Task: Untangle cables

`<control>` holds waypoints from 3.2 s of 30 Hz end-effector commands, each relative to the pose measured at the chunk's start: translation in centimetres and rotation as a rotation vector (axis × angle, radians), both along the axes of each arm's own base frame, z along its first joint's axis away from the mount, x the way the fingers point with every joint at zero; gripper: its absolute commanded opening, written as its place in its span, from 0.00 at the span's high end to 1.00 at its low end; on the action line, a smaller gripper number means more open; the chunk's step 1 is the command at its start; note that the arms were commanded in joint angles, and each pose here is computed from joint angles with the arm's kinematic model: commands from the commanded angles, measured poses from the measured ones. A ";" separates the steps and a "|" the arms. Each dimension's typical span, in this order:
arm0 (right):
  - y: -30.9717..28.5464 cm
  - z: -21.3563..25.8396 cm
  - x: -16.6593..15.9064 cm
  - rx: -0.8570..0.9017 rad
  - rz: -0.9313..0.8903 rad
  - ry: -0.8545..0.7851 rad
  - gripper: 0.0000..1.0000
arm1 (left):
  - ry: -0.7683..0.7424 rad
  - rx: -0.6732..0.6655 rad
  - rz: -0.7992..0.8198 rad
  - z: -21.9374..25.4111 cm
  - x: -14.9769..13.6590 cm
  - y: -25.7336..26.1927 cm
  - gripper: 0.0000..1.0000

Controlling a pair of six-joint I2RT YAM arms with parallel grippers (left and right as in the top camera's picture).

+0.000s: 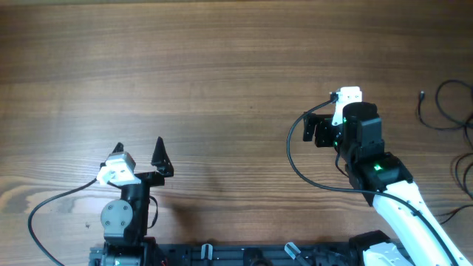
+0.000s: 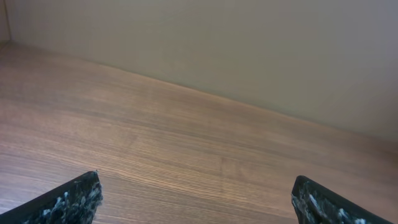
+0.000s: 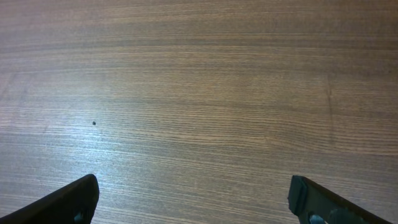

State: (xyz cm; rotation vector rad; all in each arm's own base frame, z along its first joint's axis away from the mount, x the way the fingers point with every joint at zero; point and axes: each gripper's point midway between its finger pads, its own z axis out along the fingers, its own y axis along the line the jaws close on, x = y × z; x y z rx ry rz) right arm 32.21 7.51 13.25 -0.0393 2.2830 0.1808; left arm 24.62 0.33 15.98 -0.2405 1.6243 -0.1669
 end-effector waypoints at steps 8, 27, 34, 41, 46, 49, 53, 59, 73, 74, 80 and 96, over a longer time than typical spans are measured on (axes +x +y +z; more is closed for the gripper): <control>-0.2 -0.1 0.2 -0.003 -0.018 0.001 0.00 | 0.003 0.155 -0.011 -0.1 0.0 0.1 0.00; -0.2 -0.1 0.2 -0.003 -0.018 0.001 0.00 | 0.005 0.163 -0.012 -0.1 0.0 0.0 0.00; -2.3 2.0 0.7 -0.162 -0.030 -0.113 0.00 | 0.005 0.163 -0.012 -0.1 0.0 0.0 0.00; -3.6 5.8 -1.6 -0.112 -0.062 -0.484 0.00 | 0.005 0.163 -0.012 -0.1 0.0 0.0 0.00; -4.8 5.9 -4.2 -0.114 -0.093 -0.624 0.00 | 0.005 0.163 -0.012 -0.1 0.0 0.0 0.00; -5.1 5.9 -5.4 -0.105 -0.098 -0.694 0.00 | 0.005 0.163 -0.012 -0.1 0.0 0.0 0.00; -5.3 5.8 -6.2 -0.063 -0.119 -0.752 0.00 | 0.005 0.163 -0.012 -0.1 0.0 0.0 0.00; -6.6 6.8 -6.8 -0.008 -0.186 -0.806 0.00 | 0.005 0.163 -0.012 -0.1 0.0 0.0 0.00; -7.3 5.2 -7.5 0.002 -0.150 -0.748 0.00 | 0.005 0.163 -0.012 -0.1 0.0 0.0 0.00; -7.3 4.4 -7.5 0.003 -0.147 -0.717 0.00 | 0.005 0.163 -0.012 -0.1 0.0 0.0 0.00; -6.5 4.3 -7.6 0.002 -0.098 -0.712 0.00 | 0.005 0.163 -0.012 -0.1 0.0 0.0 0.00; -6.5 4.3 -7.6 -0.058 -0.073 -0.720 0.00 | 0.006 0.163 -0.012 -0.2 0.0 0.0 0.00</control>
